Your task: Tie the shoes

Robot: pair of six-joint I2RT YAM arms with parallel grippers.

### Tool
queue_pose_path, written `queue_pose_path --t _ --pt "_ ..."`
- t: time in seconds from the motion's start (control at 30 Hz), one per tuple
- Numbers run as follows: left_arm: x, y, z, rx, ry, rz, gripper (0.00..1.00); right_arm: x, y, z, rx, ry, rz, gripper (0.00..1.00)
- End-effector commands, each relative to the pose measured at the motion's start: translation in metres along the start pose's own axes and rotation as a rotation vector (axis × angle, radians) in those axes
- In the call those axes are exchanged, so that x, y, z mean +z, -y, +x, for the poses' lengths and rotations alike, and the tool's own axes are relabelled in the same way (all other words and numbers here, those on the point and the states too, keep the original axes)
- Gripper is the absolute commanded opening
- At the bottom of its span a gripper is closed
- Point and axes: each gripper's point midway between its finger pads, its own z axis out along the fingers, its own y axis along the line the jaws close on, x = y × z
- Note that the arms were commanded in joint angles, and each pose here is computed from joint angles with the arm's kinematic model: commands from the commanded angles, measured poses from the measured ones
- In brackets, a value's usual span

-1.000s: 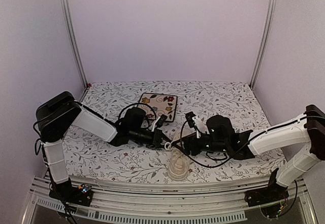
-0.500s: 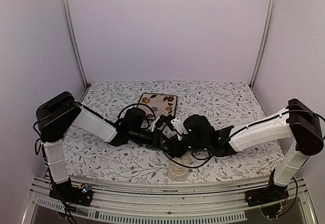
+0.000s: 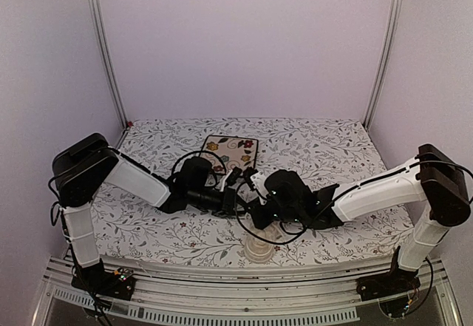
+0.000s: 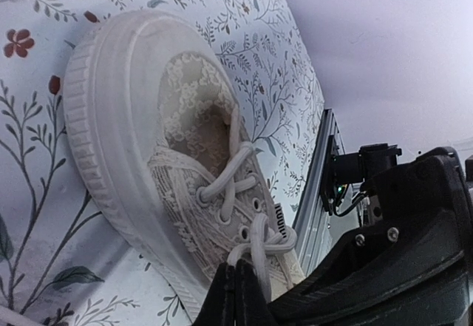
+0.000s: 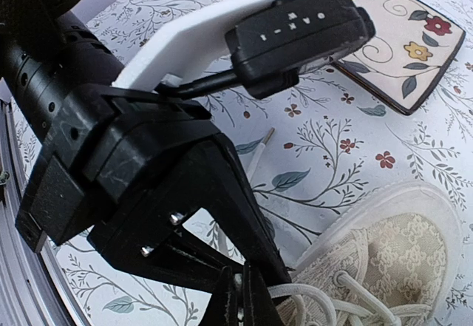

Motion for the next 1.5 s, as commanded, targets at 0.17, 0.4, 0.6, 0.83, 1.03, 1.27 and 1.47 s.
queue_pose_path --t 0.17,0.4,0.6,0.83,1.03,1.27,1.47 --pt "-0.006 0.003 -0.007 -0.013 0.049 -0.013 0.00 -0.031 0.033 -0.010 0.166 0.068 0.105 0.02" --pt "-0.011 -0.008 -0.008 -0.043 0.072 -0.050 0.00 -0.037 0.061 0.016 0.313 0.026 0.138 0.02" --pt "-0.018 -0.013 -0.009 -0.058 0.096 -0.084 0.00 -0.047 0.083 0.032 0.426 0.021 0.182 0.02" --pt "-0.031 -0.023 -0.010 -0.076 0.149 -0.145 0.00 -0.061 0.102 0.044 0.511 0.030 0.214 0.02" --pt "-0.043 -0.034 -0.009 -0.101 0.186 -0.209 0.00 -0.065 0.107 0.052 0.532 0.020 0.222 0.02" --pt "-0.057 -0.050 -0.003 -0.148 0.226 -0.272 0.00 -0.064 0.113 0.060 0.556 0.005 0.234 0.02" --pt "-0.067 -0.063 0.004 -0.191 0.243 -0.316 0.00 -0.067 0.120 0.068 0.588 -0.004 0.249 0.02"
